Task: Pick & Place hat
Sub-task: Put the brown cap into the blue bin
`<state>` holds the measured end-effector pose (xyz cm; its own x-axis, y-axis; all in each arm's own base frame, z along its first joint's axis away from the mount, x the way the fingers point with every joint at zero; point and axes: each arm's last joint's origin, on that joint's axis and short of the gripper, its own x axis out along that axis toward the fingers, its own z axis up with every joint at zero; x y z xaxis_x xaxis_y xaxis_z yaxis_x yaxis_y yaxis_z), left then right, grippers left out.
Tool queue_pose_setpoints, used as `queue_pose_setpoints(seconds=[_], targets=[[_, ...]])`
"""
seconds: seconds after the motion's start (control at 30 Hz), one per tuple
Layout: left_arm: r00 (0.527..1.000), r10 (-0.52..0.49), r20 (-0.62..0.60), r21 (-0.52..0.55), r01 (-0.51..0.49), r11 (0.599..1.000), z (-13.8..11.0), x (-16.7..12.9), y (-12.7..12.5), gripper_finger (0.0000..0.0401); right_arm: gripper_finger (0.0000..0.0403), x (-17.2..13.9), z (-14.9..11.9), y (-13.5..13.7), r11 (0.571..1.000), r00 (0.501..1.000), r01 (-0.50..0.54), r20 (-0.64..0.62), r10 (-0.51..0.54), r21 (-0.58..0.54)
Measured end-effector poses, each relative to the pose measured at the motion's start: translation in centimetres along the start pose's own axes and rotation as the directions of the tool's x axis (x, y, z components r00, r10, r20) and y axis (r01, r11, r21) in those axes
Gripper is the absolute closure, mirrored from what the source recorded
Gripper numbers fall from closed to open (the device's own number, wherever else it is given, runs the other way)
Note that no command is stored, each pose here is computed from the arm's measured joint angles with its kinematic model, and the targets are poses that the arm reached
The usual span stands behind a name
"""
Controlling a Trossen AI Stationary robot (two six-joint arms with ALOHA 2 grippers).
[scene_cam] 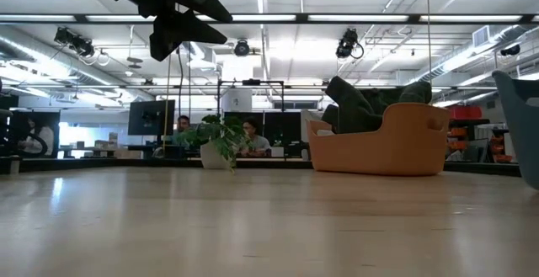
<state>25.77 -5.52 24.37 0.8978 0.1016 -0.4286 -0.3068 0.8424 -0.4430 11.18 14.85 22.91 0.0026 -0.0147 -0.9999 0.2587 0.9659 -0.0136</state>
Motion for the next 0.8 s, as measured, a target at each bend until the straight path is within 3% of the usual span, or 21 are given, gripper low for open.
queue_pose_setpoints(seconds=[0.3,0.47,0.63,0.8], targets=[[1.000,0.000,0.000,0.000,0.000,1.000,0.0,0.0,0.0,0.0247,0.0254,-3.4,0.2,1.1,0.992,0.993,-0.119,-0.032,0.118,-0.033],[1.000,0.000,0.000,0.000,0.000,1.000,0.0,0.0,0.0,0.0247,0.0243,-6.7,0.8,1.9,0.975,0.972,-0.220,0.069,0.223,-0.042],[1.000,0.000,0.000,0.000,0.000,1.000,0.0,0.0,0.0,0.0247,0.0280,-6.9,1.3,2.7,0.958,0.950,-0.256,0.148,0.273,-0.127],[1.000,0.000,0.000,0.000,0.000,1.000,0.0,0.0,0.0,0.0247,0.0372,-4.1,1.3,2.8,0.976,0.977,-0.170,0.107,0.185,-0.134]])
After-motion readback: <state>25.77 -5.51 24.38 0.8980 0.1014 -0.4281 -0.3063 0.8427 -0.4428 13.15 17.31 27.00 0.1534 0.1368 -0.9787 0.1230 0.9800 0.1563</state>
